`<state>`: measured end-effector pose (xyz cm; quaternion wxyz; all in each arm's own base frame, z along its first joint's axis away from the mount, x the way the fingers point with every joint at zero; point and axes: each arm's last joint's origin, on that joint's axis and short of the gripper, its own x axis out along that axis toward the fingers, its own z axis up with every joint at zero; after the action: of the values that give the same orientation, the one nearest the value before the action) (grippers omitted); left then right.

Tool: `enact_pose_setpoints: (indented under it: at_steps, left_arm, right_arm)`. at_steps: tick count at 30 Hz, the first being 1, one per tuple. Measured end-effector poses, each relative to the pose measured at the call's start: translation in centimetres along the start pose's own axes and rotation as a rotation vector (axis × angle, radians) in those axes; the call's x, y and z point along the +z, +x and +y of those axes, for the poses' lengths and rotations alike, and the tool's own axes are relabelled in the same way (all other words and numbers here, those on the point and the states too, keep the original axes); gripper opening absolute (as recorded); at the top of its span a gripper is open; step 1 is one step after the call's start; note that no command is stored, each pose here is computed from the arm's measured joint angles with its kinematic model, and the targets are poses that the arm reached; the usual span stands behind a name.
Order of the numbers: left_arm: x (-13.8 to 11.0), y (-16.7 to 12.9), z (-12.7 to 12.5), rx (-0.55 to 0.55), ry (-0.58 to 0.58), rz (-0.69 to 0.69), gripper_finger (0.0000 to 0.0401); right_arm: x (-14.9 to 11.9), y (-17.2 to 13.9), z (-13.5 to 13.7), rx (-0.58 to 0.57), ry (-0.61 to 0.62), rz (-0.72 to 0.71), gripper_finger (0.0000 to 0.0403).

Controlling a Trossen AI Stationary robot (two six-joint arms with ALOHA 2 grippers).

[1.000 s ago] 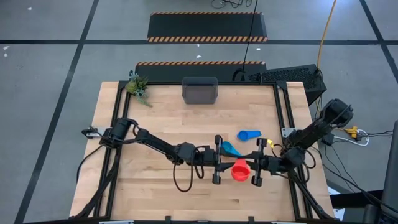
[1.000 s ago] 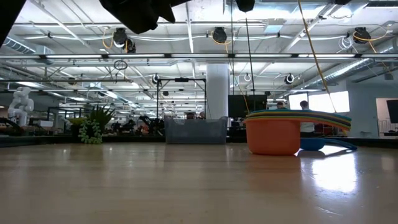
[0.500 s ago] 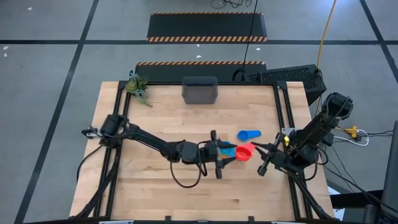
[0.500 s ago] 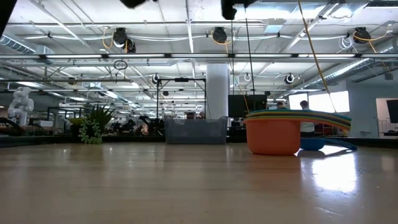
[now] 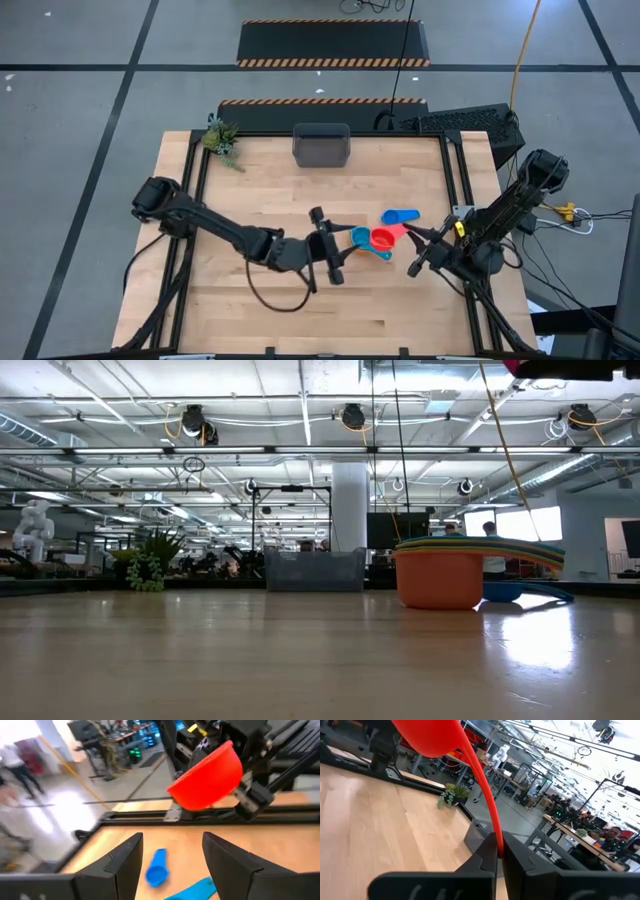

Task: Nest measuring cups in basket
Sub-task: Stack the red measuring cup on top of the light blue measuring cup

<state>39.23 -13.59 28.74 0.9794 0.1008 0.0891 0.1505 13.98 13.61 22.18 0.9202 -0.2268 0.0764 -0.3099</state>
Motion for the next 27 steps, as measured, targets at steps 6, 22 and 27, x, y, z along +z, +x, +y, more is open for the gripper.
enact_pose_setpoints:
  at_steps: [6, 22, 27]
  left_arm:
    - [0.3, -1.5, -1.3, 0.065, 0.178, 0.002, 0.0209]
    - [0.6, -4.0, -3.7, 0.107, 0.47, 0.006, 0.0176]
    - [0.6, -4.3, -4.0, 0.098, 0.497, 0.003, 0.0152]
  right_arm:
    - [-0.7, 0.6, 0.5, -0.027, 0.032, 0.014, 0.0]
    - [-0.8, 2.5, 4.2, -0.015, -0.053, 0.008, 0.0]
    - [-0.7, 3.2, 5.2, 0.025, -0.048, -0.01, 0.0]
